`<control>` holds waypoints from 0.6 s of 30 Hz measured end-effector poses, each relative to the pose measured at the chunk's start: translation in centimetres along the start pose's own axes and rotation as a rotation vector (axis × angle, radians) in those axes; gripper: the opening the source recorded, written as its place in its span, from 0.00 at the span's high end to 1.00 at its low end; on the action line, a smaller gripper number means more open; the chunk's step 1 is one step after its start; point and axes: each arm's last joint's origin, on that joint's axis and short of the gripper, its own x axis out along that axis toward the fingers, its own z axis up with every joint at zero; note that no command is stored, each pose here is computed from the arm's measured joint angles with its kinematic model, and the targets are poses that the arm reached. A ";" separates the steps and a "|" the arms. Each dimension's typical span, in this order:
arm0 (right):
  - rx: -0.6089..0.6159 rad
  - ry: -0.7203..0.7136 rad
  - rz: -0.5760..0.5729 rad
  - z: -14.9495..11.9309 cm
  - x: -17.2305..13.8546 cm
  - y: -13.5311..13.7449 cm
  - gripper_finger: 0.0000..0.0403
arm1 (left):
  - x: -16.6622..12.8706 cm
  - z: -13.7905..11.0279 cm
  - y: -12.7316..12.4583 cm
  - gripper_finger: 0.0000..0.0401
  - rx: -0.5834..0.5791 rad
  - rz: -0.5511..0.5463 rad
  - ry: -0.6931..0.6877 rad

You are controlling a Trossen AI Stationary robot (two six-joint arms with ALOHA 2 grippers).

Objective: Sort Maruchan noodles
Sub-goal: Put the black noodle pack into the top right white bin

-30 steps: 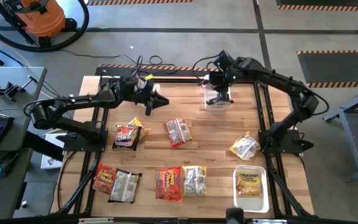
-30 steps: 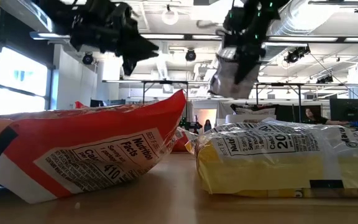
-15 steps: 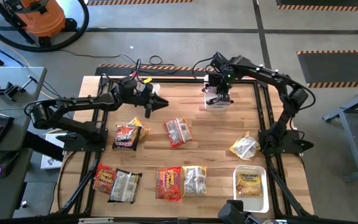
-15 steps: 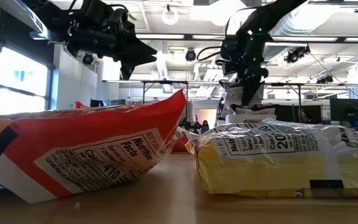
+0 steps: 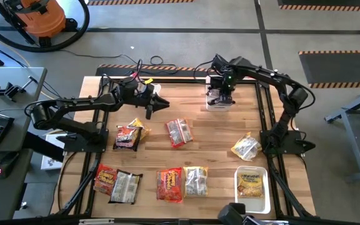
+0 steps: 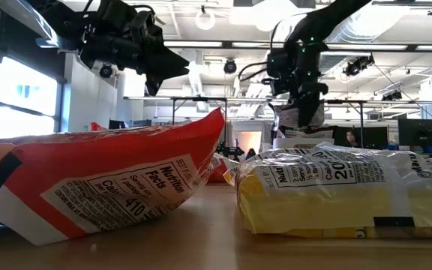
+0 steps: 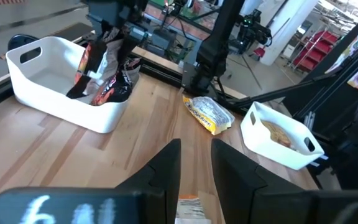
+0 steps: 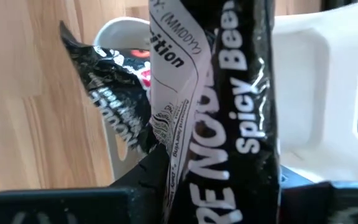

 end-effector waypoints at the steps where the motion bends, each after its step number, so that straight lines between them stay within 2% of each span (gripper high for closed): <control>1: 0.002 0.008 0.005 0.1 0.3 -0.1 0.73 | 0.0 0.0 0.0 0.80 0.002 0.000 0.000; 10: -0.007 0.018 0.010 0.5 1.2 0.0 0.73 | 0.0 0.0 0.0 0.80 0.008 0.000 0.000; 18: -0.032 0.029 0.005 1.0 1.3 0.7 0.63 | 0.0 0.0 0.0 0.80 0.008 0.000 0.000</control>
